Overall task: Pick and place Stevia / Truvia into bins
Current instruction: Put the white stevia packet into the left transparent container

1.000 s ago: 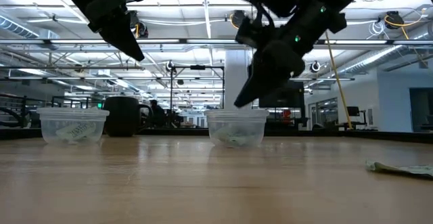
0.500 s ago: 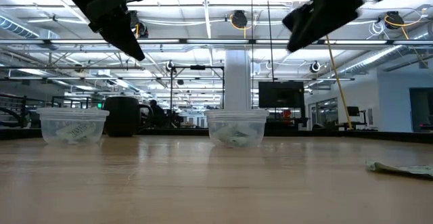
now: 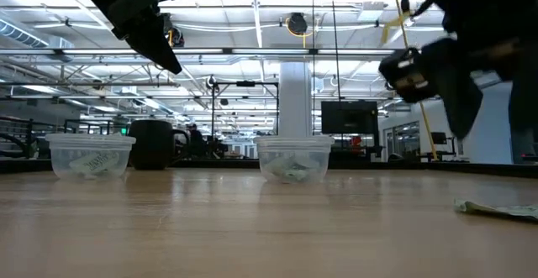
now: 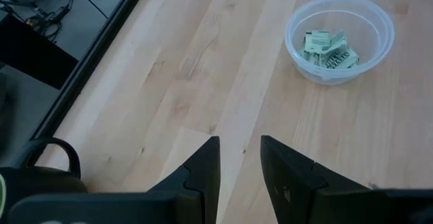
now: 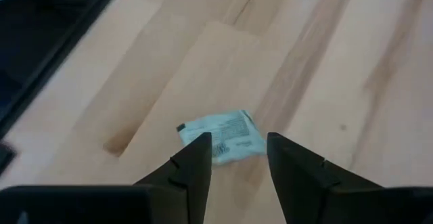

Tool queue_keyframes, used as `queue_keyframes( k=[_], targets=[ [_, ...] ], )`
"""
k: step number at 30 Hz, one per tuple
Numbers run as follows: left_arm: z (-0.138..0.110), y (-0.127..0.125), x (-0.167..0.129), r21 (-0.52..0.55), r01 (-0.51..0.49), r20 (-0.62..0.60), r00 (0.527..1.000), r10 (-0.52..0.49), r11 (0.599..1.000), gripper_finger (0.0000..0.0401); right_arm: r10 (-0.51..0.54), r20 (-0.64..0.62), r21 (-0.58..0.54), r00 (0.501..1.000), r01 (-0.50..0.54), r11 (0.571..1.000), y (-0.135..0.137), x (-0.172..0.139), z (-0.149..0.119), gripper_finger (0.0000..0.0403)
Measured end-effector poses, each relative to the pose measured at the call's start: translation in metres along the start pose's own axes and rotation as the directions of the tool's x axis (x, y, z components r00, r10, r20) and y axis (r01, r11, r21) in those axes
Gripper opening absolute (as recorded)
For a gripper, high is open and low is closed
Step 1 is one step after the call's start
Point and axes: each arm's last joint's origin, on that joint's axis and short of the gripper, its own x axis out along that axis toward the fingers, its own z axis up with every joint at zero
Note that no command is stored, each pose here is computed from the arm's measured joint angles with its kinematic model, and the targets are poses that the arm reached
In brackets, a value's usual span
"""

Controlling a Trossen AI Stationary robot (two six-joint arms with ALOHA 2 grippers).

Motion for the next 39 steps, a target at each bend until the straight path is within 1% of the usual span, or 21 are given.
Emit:
queue_keyframes(
  k=[6,8,12,15,18,22,26,27,29,31,33,35,37,39],
  targets=[
    [0.0,0.0,0.0,-0.003,0.004,-0.001,1.0,-0.004,1.0,0.0113,0.001,0.001,0.033,1.0,-0.001,0.999,-0.001,0.033,-0.006,0.0154],
    [0.0,0.0,0.0,-0.008,0.004,-0.001,1.0,-0.004,1.0,0.0113,-0.005,-0.029,0.047,1.0,0.006,0.999,-0.002,0.04,-0.011,0.0159],
    [0.0,0.0,0.0,-0.011,0.008,-0.002,1.0,-0.008,1.0,0.0113,-0.028,-0.055,0.041,0.998,0.03,0.999,-0.005,0.052,-0.017,0.0164],
    [0.0,-0.001,0.0,-0.012,0.033,-0.01,0.999,-0.034,0.999,0.0113,-0.059,-0.074,0.021,0.996,0.06,0.998,-0.006,0.056,-0.02,0.0159],
    [-0.001,-0.002,0.0,-0.019,0.066,-0.02,0.998,-0.066,0.998,0.0113,-0.078,-0.077,-0.027,0.994,0.076,0.997,-0.007,0.056,-0.021,0.0137],
    [-0.001,-0.002,0.0,-0.036,0.072,-0.022,0.997,-0.073,0.997,0.0113,-0.102,-0.056,-0.097,0.993,0.096,0.991,-0.011,0.053,-0.018,0.0083],
    [-0.001,-0.002,0.0,-0.033,0.073,-0.022,0.997,-0.073,0.997,0.0113,-0.138,-0.007,-0.108,0.99,0.137,0.985,-0.023,0.046,-0.012,0.0022],
    [-0.001,-0.002,0.0,-0.033,0.073,-0.022,0.997,-0.073,0.997,0.0113,-0.15,0.002,-0.112,0.989,0.149,0.982,-0.026,0.043,-0.01,0.0012],
    [-0.001,-0.002,0.0,-0.033,0.073,-0.022,0.997,-0.073,0.997,0.0113,-0.184,0.014,-0.122,0.983,0.184,0.975,-0.036,0.035,-0.008,0.0006],
    [-0.001,-0.002,0.0,-0.033,0.073,-0.022,0.997,-0.073,0.997,0.0113,-0.247,0.061,-0.119,0.967,0.253,0.96,-0.045,0.025,-0.001,0.0011],
    [-0.001,-0.002,0.0,-0.034,0.073,-0.02,0.997,-0.074,0.997,0.0113,-0.316,0.131,-0.098,0.94,0.329,0.939,-0.056,0.012,0.008,0.0014],
    [0.0,-0.003,0.0,-0.043,0.079,-0.019,0.997,-0.08,0.996,0.0113,-0.352,0.221,-0.075,0.91,0.375,0.924,-0.067,-0.001,0.017,0.0013],
    [0.0,-0.003,0.0,-0.057,0.097,-0.019,0.995,-0.098,0.994,0.0113,-0.384,0.331,-0.061,0.862,0.426,0.903,-0.077,-0.014,0.029,0.0009],
    [0.0,-0.004,0.0,-0.055,0.111,-0.023,0.993,-0.112,0.992,0.0113,-0.417,0.452,-0.044,0.788,0.487,0.872,-0.088,-0.03,0.04,0.0004]
  ],
)
